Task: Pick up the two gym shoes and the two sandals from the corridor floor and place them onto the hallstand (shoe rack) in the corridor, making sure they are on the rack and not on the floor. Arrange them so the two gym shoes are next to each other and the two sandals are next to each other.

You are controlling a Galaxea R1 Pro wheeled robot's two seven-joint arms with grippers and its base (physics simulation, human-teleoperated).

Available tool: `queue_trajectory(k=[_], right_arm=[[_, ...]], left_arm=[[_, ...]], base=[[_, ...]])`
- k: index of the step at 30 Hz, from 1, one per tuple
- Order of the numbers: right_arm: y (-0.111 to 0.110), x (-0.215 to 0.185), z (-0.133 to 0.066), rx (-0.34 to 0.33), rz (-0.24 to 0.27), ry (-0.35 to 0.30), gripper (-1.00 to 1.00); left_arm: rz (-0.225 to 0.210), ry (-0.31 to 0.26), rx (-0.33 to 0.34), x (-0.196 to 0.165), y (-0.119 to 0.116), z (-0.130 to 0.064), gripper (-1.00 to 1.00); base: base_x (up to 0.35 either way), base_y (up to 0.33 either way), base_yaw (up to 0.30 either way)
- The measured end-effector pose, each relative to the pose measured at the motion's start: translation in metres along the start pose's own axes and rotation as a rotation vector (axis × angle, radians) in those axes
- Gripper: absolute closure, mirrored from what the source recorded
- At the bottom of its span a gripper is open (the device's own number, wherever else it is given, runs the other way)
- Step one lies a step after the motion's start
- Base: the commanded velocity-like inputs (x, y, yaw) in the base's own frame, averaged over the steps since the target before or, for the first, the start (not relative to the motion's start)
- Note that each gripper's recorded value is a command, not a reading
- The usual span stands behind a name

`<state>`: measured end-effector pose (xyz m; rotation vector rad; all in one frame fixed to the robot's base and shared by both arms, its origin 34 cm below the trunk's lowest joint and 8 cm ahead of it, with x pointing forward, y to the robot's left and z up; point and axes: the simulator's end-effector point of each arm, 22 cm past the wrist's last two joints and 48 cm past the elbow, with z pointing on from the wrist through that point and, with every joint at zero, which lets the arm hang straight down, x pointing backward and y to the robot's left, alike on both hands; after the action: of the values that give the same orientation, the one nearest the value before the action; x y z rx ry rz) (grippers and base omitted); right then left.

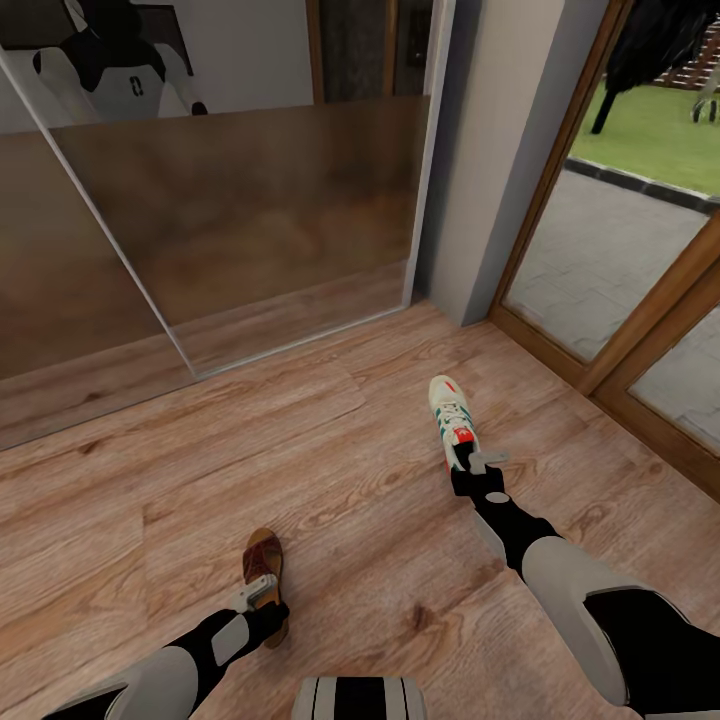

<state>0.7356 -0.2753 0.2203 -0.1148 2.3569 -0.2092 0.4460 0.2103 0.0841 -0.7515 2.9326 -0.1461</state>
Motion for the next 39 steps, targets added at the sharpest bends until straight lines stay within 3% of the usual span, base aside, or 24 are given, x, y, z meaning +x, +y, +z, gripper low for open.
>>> queue_trajectory(k=[22, 30, 34, 39], right_arm=[[0.004, 0.020, 0.009, -0.004, -0.005, 0.029, 1.00], [-0.004, -0.022, 0.014, 0.013, -0.009, -0.037, 1.00], [-0.006, -0.039, 0.016, 0.015, -0.054, -0.066, 1.00], [-0.005, -0.043, 0.016, 0.015, -0.069, -0.073, 1.00]], left_arm=[[-0.001, 0.031, -0.016, 0.014, 0.007, 0.011, -1.00], [-0.001, 0.031, -0.016, 0.014, 0.007, 0.011, -1.00], [-0.001, 0.031, -0.016, 0.014, 0.007, 0.011, -1.00], [0.000, 0.031, -0.016, 0.013, 0.007, 0.011, -1.00]], base=[[0.001, 0.000, 0.000], [0.000, 0.000, 0.000], [0.000, 0.000, 0.000], [0.000, 0.000, 0.000]])
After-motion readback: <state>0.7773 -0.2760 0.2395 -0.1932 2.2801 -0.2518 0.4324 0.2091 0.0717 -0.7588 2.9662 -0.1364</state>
